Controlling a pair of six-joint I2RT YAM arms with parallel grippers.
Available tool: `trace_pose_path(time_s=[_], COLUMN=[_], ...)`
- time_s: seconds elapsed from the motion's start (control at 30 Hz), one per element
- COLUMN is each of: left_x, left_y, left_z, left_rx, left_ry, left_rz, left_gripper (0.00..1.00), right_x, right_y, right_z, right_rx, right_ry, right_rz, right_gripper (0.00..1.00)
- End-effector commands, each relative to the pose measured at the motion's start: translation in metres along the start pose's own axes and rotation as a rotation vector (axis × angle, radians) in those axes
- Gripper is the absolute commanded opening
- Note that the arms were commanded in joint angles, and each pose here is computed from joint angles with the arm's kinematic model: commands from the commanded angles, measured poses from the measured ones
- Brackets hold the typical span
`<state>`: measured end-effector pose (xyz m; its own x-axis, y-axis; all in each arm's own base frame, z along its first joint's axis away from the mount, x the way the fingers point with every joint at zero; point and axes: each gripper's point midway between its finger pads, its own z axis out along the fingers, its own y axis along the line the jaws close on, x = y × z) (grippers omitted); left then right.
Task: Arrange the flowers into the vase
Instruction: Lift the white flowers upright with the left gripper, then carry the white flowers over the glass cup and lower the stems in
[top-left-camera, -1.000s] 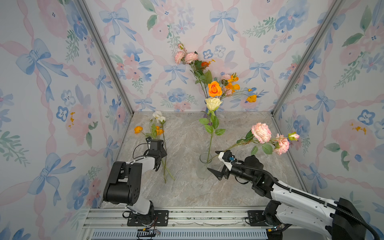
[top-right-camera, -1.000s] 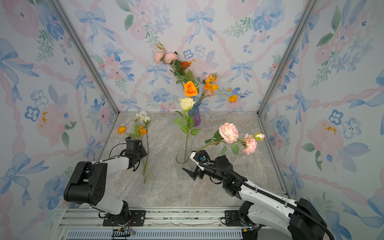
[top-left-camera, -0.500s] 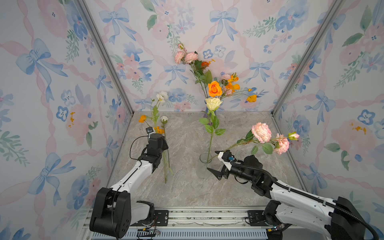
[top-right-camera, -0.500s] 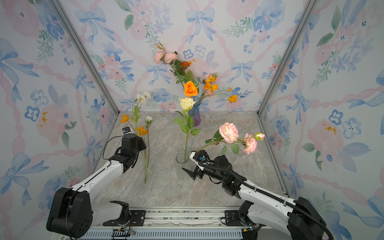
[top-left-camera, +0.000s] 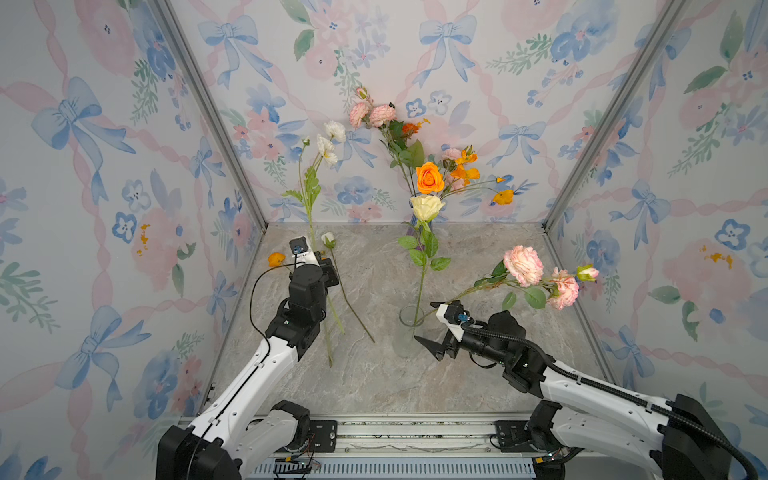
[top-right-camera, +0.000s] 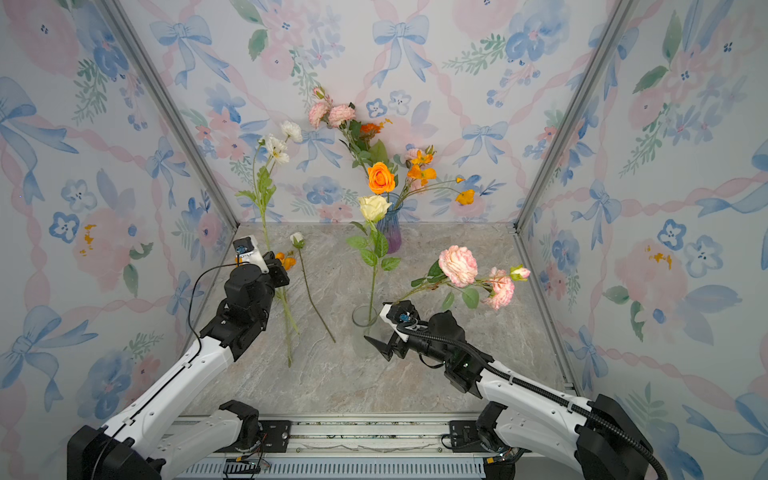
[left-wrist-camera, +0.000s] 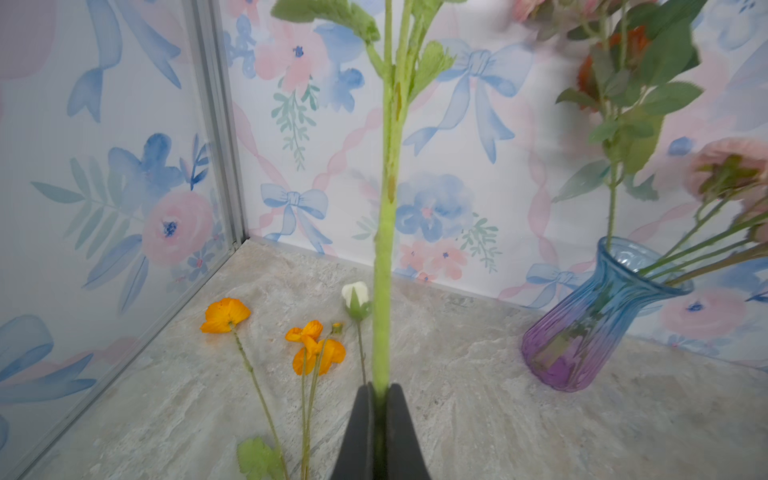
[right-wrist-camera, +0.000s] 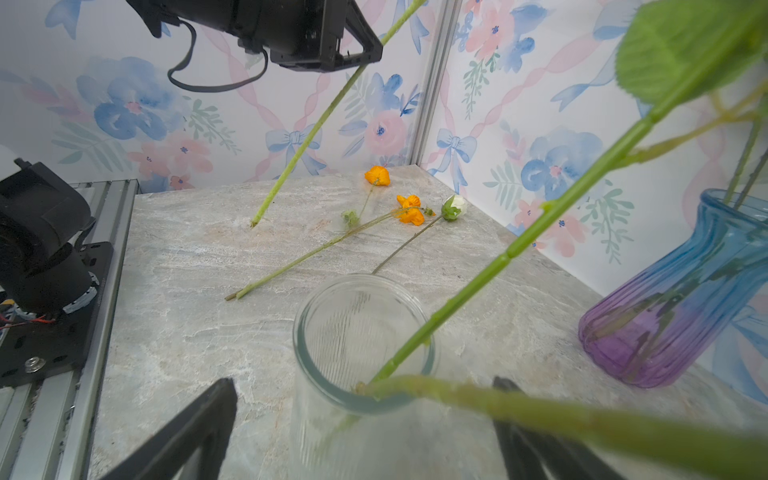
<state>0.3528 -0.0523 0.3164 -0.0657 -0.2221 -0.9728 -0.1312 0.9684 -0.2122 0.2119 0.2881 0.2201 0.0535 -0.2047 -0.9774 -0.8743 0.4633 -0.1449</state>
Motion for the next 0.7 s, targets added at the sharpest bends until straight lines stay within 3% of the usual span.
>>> trace_pose_path(time_s=[0.0,0.1,0.27,0.47,0.67], left_x=[-0.056,-0.096,-0.129,-0.135,-0.109], left_y=[-0.032,-0.060,-0.116,-0.153,-0.176], left_z=[-0.033,-0.069,-0.111,-0.152,-0.163], left_rx=[0.171,0.345,0.646,0.838,0.924], left_ry=[-0.200,-0.352,-0.521,-0.714,-0.739], left_rz=[-0.091,-0.159,-0.135,-0.139,-0.134], left_gripper=[0.00,0.00,0.00,0.00,0.00], right_x=[-0.007,-0.006,-0.005,-0.007,-0.005], right_y=[-0.001,-0.001,-0.002,-0.002,-0.002], right_z=[-0.004,-0.004,-0.003,-0.003,-0.001], right_rx=[0.004,0.001,-0.002,0.000,-0.010], right_ry=[-0.039,-0.037,-0.032,-0.040,-0.037], right_rz=[0.007,0.009,0.012,0.015,0.030], right_gripper=[0.97,0.97,0.97,0.97,0.97])
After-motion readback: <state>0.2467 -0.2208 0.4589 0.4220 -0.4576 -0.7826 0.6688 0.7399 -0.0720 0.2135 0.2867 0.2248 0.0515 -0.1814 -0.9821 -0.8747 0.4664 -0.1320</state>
